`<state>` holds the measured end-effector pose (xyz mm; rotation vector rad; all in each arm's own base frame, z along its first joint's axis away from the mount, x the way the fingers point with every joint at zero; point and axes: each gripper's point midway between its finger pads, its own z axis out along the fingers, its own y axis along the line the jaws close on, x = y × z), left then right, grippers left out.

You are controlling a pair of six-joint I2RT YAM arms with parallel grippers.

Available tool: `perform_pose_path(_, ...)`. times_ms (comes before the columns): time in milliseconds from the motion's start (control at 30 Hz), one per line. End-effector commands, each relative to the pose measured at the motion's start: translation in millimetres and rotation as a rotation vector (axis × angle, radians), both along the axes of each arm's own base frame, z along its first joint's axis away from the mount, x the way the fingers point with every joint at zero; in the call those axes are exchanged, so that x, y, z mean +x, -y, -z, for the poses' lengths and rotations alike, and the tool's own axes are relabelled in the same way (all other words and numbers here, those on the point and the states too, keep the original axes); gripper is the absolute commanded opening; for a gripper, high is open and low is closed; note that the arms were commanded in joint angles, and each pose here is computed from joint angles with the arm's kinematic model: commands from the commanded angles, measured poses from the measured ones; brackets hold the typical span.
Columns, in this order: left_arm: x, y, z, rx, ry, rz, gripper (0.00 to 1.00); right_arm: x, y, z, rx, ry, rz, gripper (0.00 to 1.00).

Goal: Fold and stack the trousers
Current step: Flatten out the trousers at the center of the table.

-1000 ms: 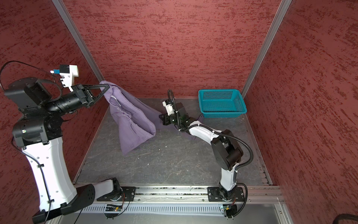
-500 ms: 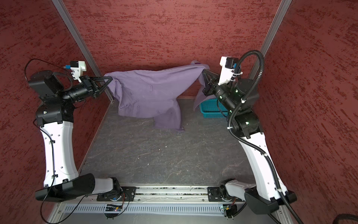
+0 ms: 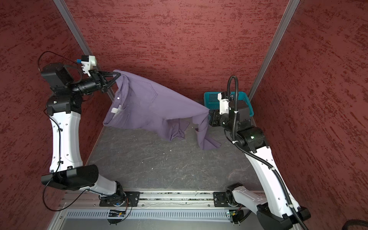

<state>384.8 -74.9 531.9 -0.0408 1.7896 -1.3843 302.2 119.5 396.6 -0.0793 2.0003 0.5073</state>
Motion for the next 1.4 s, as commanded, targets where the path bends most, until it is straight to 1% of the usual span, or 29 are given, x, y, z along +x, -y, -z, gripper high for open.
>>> perform_pose_path(0,23.6,7.8,-6.1,0.04,0.073,-0.033,0.0,17.2,42.1,31.5,-0.157,-0.072,0.201,0.0)
perform_pose_path(67,34.5,17.6,-4.9,0.045,0.067,-0.008,0.0,28.3,53.1,22.2,-0.187,-0.053,0.257,0.0)
perform_pose_path(100,38.7,22.7,-6.1,0.046,0.067,0.008,0.0,32.1,60.1,9.1,-0.189,-0.025,0.295,0.0)
perform_pose_path(167,42.2,30.8,-10.3,0.048,0.072,0.038,0.0,32.1,69.8,-30.0,-0.161,0.072,0.349,0.0)
perform_pose_path(267,37.9,37.6,-12.8,0.058,0.086,0.07,0.0,14.1,78.8,-89.7,-0.077,0.256,0.386,0.0)
perform_pose_path(333,34.1,35.1,-4.8,0.069,0.076,0.064,0.0,-0.7,74.3,-113.4,-0.03,0.338,0.344,0.0)
perform_pose_path(400,30.9,24.4,14.7,0.071,0.039,0.039,0.0,-9.8,54.8,-116.5,-0.003,0.346,0.222,0.0)
perform_pose_path(433,28.3,17.5,23.9,0.065,0.023,0.024,0.0,-11.3,44.4,-110.6,0.01,0.328,0.163,0.0)
perform_pose_path(500,24.5,-6.5,57.6,0.038,-0.026,-0.031,0.0,-13.2,12.3,-82.4,0.043,0.248,-0.015,0.0)
perform_pose_path(533,22.2,-20.0,74.1,0.027,-0.052,-0.07,0.0,-13.7,-0.5,-64.9,0.061,0.201,-0.083,0.0)
perform_pose_path(600,15.0,-53.2,118.8,0.005,-0.132,-0.173,0.0,-18.4,-25.8,-19.5,0.115,0.084,-0.22,0.0)
perform_pose_path(700,-2.2,-85.3,179.4,-0.004,-0.24,-0.281,0.0,-28.5,-46.6,47.5,0.211,-0.082,-0.313,0.0)
perform_pose_path(767,-14.0,-95.6,215.3,0.021,-0.313,-0.334,0.0,-39.2,-56.0,83.4,0.267,-0.171,-0.35,0.0)
perform_pose_path(867,-30.7,-102.7,259.3,0.093,-0.42,-0.397,0.06,-57.7,-65.8,121.6,0.317,-0.271,-0.39,0.0)
perform_pose_path(967,-43.1,-106.7,288.7,0.124,-0.492,-0.436,0.08,-68.5,-70.6,140.2,0.338,-0.317,-0.399,0.0)
perform_pose_path(1033,-50.1,-106.6,303.8,0.123,-0.524,-0.449,0.12,-71.5,-74.8,146.7,0.344,-0.333,-0.41,0.0)
perform_pose_path(1100,-59.3,-109.4,319.9,0.138,-0.575,-0.483,0.17,-70.4,-75.8,156.6,0.319,-0.352,-0.393,0.0)
perform_pose_path(1167,-68.6,-113.8,331.1,0.155,-0.618,-0.517,0.18,-62.6,-67.1,177.1,0.246,-0.399,-0.313,0.0)
perform_pose_path(1233,-76.4,-117.1,337.9,0.159,-0.642,-0.535,0.2,-52.0,-45.3,206.6,0.137,-0.473,-0.164,0.01)
perform_pose_path(1300,-82.3,-119.3,340.4,0.154,-0.656,-0.543,0.25,-45.8,-20.1,237.0,0.021,-0.554,-0.017,0.12)
perform_pose_path(1367,-86.6,-120.9,339.5,0.152,-0.663,-0.549,0.3,-41.2,-5.1,258.1,-0.044,-0.607,0.07,0.29)
